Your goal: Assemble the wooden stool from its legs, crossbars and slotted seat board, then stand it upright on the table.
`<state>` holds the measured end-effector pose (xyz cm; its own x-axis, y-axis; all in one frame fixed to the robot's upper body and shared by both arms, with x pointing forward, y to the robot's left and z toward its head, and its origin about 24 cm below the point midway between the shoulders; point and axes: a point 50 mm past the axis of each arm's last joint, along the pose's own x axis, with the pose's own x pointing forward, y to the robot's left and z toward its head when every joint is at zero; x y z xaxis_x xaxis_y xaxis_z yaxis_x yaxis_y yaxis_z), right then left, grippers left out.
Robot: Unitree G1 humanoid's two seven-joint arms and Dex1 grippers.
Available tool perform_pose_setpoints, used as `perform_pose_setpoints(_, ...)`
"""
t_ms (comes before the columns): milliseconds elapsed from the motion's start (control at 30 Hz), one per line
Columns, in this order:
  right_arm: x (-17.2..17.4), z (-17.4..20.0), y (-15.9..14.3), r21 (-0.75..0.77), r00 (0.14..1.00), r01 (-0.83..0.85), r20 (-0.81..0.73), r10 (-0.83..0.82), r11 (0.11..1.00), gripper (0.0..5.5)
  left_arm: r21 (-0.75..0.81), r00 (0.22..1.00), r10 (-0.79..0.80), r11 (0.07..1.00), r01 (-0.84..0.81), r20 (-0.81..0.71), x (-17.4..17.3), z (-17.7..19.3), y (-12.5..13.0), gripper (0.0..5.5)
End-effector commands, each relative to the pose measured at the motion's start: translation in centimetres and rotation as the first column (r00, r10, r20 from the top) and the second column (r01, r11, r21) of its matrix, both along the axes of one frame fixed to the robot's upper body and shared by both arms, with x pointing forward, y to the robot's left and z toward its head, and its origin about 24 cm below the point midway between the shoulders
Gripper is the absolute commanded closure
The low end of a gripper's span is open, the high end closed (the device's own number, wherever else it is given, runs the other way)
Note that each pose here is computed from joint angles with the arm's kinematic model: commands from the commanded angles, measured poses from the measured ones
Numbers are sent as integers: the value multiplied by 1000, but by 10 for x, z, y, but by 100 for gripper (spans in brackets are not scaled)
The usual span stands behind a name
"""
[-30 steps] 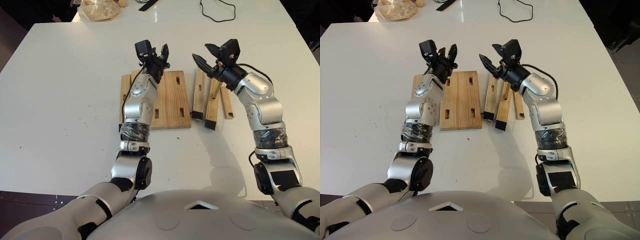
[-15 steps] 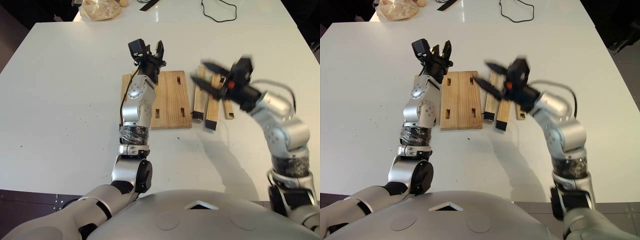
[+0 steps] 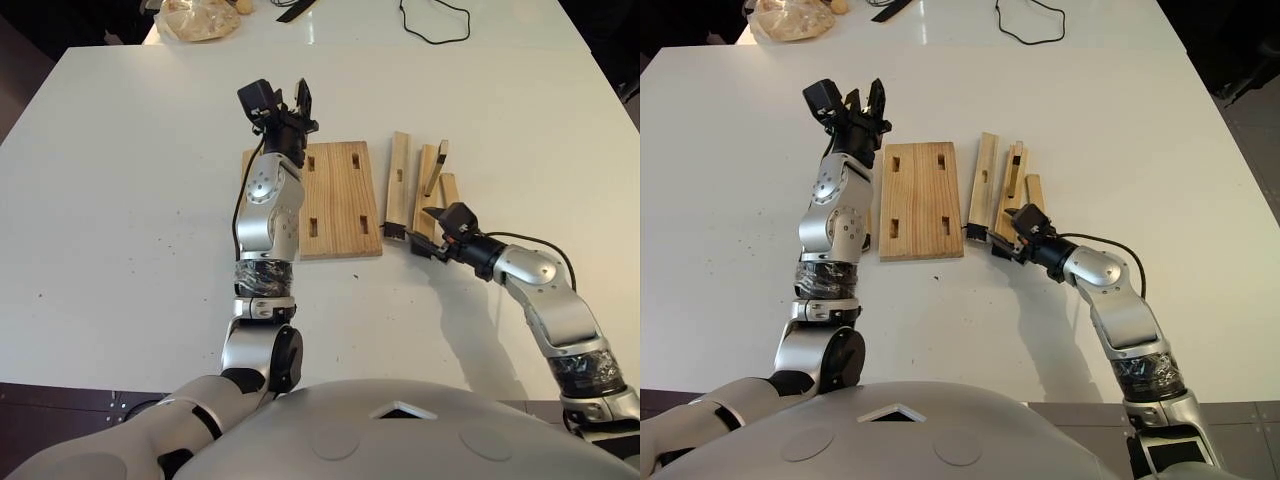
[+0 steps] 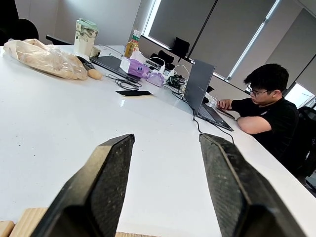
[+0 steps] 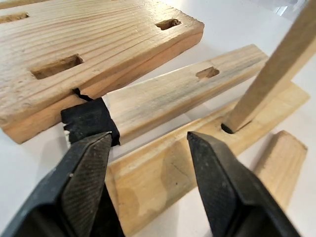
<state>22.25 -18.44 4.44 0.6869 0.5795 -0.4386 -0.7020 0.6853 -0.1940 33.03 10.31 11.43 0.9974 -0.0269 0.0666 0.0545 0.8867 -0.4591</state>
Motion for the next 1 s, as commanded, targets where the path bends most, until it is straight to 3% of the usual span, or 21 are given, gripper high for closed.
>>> perform_pose_setpoints(33, 7, 6, -22, -71, 1000, 20, 10, -20, 997, 270, -28, 1000, 15, 999, -15, -13, -2, -3, -2, 305)
perform_pose_setpoints(333, 19, 22, -10, 106, 984, 172, 17, -175, 979, 270, -39, 1000, 9, 999, -9, -3, -3, -3, -3, 305)
perform_pose_setpoints(600, 6, -3, 7, 56, 932, 354, -102, -347, 934, 270, -39, 1000, -24, 999, 24, -7, -2, -4, -12, 305)
perform_pose_setpoints(1000, 15, 2, -2, 29, 915, 401, -57, -399, 916, 270, -34, 999, -49, 998, 49, 0, -2, -5, -18, 305)
